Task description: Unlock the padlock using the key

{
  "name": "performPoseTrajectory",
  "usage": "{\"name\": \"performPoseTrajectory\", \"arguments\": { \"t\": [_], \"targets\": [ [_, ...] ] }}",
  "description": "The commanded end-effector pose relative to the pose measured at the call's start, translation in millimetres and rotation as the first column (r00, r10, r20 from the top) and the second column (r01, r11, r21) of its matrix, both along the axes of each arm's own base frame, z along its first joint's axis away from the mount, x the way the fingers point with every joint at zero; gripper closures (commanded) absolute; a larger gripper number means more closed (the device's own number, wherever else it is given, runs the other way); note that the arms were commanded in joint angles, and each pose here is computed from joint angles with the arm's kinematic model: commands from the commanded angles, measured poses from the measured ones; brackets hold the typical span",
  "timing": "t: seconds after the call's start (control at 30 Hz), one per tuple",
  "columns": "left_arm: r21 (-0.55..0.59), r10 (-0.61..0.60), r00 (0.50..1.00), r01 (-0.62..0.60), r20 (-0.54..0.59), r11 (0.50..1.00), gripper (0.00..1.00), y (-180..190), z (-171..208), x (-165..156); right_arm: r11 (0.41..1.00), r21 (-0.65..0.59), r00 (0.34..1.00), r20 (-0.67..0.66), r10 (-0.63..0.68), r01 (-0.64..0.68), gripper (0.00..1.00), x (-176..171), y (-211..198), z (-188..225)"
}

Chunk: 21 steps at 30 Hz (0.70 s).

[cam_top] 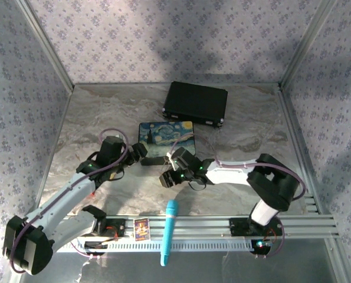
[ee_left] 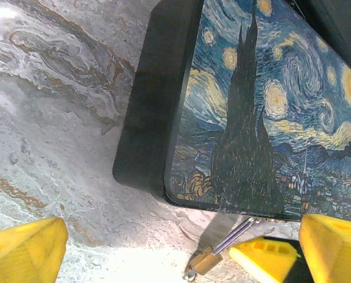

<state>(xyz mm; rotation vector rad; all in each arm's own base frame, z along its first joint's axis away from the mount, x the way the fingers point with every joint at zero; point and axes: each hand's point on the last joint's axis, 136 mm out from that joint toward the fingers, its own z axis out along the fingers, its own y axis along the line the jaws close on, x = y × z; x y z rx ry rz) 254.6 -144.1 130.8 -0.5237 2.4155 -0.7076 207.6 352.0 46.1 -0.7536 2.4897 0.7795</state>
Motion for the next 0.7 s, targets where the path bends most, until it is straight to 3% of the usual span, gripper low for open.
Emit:
{"name": "performPoseTrajectory", "arguments": {
  "t": [0.0,0.33,0.67],
  "targets": [
    [-0.034,0.003,1.0,-0.003,0.012,0.999,0.0,-4,7,6,1.0,0.007,0.999,0.034,-0.024,0.024,0.31,11,13,3],
    [-0.017,0.016,1.0,-0.015,0.019,1.0,0.0,-2,5,9,0.996,-0.068,0.998,0.022,-0.053,0.055,0.43,12,6,-28],
    [0.015,0.015,1.0,-0.015,0.025,1.0,0.0,0,7,13,0.996,-0.001,0.995,-0.035,-0.091,0.091,0.67,5,-3,-36]
  ]
}}
